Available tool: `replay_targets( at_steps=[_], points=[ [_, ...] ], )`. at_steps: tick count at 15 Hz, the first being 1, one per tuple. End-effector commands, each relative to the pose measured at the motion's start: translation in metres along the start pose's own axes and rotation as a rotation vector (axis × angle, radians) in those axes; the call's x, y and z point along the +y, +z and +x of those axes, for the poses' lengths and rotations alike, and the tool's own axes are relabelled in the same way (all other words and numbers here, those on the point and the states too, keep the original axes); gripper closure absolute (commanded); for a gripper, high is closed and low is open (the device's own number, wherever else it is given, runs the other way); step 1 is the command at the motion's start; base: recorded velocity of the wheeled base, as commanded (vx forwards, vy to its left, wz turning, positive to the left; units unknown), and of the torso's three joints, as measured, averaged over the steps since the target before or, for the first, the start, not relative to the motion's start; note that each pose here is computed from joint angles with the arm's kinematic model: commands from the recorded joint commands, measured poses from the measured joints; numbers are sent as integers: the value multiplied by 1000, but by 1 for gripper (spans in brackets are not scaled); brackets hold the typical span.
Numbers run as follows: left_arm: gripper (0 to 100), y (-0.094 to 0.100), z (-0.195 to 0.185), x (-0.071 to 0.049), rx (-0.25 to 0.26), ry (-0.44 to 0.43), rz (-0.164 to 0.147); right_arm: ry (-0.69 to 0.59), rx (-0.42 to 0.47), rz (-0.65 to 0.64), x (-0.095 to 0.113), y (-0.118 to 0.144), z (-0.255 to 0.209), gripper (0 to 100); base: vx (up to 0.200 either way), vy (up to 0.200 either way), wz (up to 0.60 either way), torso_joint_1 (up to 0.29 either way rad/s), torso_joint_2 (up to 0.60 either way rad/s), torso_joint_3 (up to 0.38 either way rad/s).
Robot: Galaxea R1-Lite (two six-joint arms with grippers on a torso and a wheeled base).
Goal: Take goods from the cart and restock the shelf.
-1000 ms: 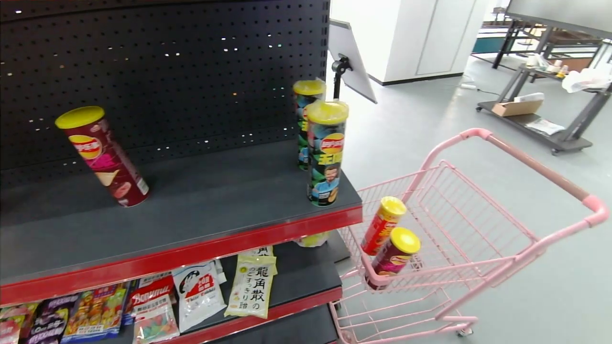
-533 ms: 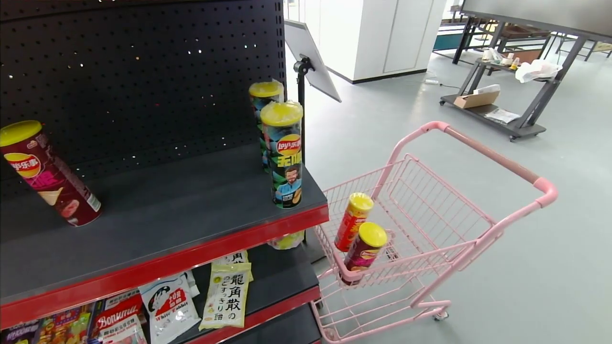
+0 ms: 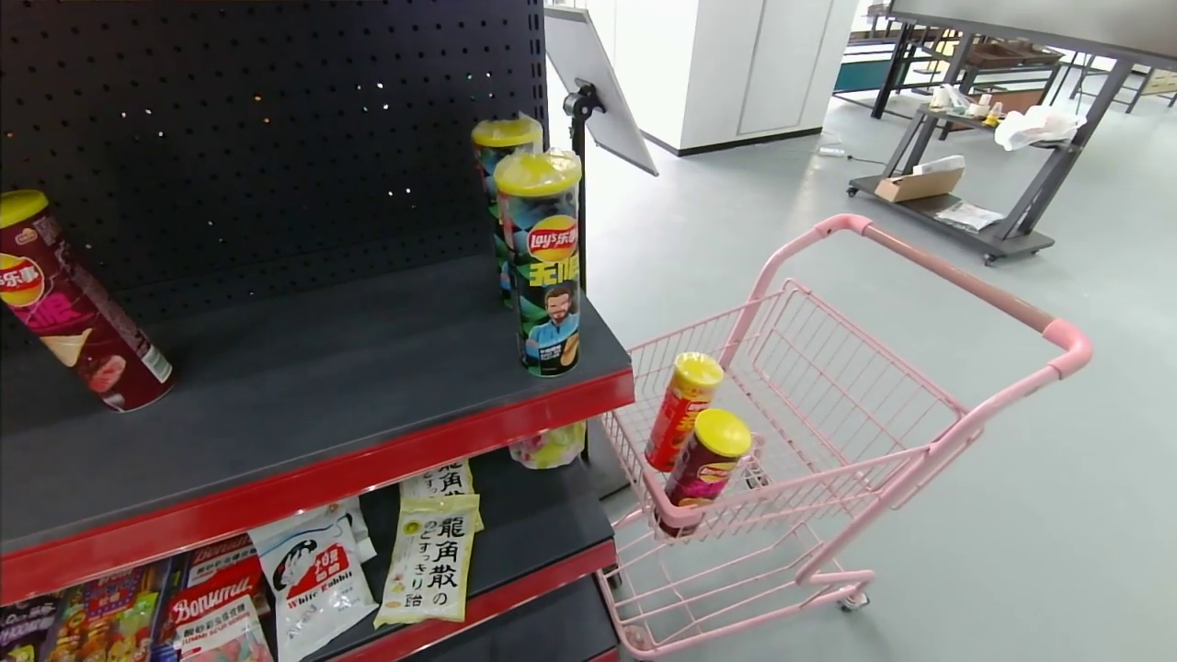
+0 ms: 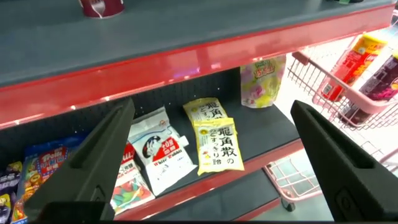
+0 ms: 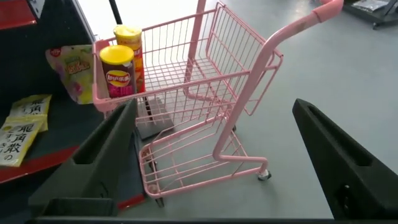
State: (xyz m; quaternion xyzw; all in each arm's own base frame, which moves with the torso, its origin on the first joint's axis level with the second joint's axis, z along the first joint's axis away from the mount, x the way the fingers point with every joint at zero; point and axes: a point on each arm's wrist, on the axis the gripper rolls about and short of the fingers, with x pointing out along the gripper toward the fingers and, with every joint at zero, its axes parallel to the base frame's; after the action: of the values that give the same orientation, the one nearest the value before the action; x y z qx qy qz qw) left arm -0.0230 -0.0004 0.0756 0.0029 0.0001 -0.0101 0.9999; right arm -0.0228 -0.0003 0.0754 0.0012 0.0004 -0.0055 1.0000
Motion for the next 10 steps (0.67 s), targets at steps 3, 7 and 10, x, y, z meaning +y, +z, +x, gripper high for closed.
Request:
replay_targets(
  at_steps=[3, 7, 10],
  points=[
    [0, 0, 0, 0, 1, 0, 0, 0, -1, -1, 0, 0, 0, 0, 0, 0, 0, -150, 380, 219],
    [0, 0, 0, 0, 1, 0, 0, 0, 2, -4, 0, 0, 0, 0, 0, 0, 0, -176, 447, 264],
    [0, 0, 0, 0, 1, -1, 0, 0, 1, -7, 0, 0, 0, 0, 0, 0, 0, -198, 549, 342]
  ],
)
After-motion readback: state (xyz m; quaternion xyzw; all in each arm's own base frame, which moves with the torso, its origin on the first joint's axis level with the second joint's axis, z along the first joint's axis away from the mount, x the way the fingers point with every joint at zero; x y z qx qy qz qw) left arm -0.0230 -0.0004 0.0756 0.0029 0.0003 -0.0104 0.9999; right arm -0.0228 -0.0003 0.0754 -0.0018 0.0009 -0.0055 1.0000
